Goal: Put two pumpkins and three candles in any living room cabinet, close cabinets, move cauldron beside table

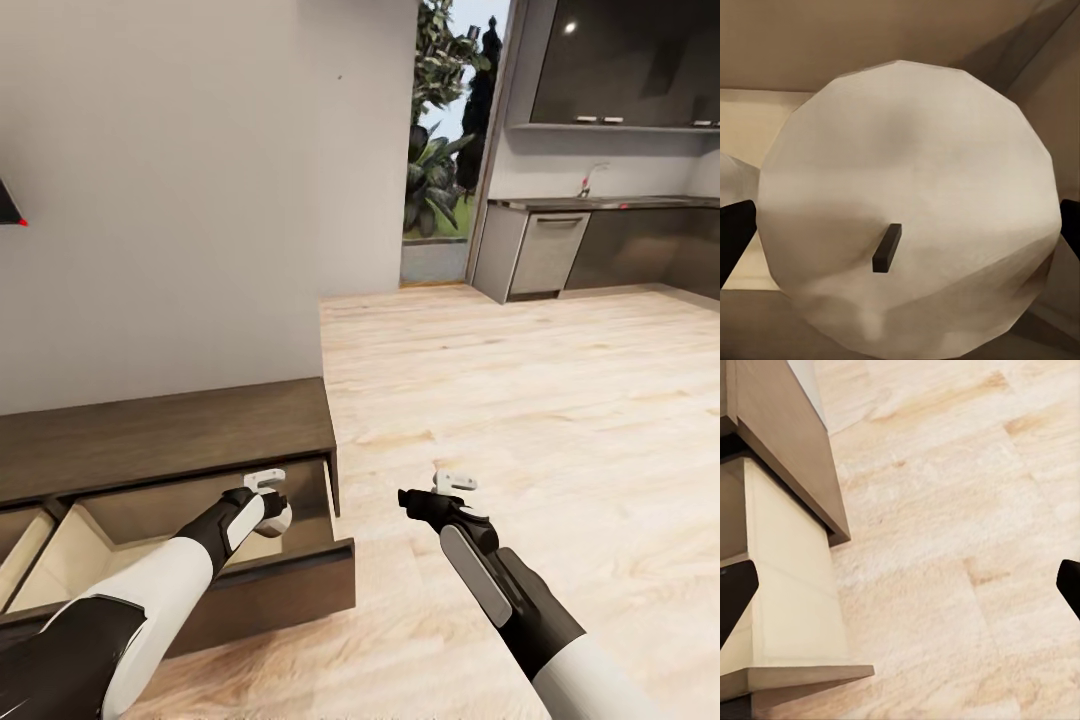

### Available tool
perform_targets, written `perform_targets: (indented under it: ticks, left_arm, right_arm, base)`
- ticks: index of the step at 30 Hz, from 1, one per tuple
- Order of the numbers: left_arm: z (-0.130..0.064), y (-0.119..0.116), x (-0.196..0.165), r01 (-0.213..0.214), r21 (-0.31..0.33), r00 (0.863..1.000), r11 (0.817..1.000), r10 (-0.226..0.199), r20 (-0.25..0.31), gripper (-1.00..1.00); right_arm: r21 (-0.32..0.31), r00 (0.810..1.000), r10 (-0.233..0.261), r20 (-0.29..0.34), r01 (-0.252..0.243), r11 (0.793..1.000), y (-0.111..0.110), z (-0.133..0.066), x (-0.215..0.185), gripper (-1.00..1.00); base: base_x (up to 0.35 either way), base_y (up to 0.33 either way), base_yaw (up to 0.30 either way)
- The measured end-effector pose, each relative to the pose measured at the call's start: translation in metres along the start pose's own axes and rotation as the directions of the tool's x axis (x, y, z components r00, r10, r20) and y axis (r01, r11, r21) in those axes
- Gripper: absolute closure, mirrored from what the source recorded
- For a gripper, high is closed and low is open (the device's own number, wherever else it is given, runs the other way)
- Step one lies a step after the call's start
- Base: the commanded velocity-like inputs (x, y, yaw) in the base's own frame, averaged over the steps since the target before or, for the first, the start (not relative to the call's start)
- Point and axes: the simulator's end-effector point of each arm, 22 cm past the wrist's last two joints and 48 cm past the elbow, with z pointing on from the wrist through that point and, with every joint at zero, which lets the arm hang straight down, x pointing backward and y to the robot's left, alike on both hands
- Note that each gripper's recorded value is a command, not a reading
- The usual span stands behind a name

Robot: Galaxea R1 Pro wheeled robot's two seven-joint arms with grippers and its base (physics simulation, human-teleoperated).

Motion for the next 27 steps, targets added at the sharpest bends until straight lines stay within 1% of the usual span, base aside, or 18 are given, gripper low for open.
perform_targets:
  ticks: [11,16,22,27]
  left_arm:
    - [0.000,0.000,0.001,-0.002,-0.001,1.000,1.000,0.002,0.000,1.00]
    - [0.008,0.001,0.009,-0.001,-0.001,1.000,1.000,0.001,-0.001,1.00]
    - [0.017,0.003,0.011,0.012,0.000,0.999,1.000,-0.012,0.036,1.00]
    - [0.021,0.003,0.014,0.014,0.000,0.999,1.000,-0.014,0.044,1.00]
  right_arm:
    - [0.000,1.000,0.001,0.002,-0.001,1.000,0.000,0.000,-0.001,-1.00]
    - [-0.001,1.000,0.002,0.004,-0.002,1.000,-0.002,0.005,0.008,-1.00]
    - [-0.002,1.000,0.002,0.005,-0.002,1.000,-0.005,0.011,0.019,-1.00]
    - [-0.002,1.000,0.002,0.005,-0.002,1.000,-0.006,0.014,0.025,-1.00]
  base:
    - [0.000,0.000,0.000]
    - [0.000,0.000,0.000]
    - [0.000,0.000,0.000]
    - [0.000,0.000,0.000]
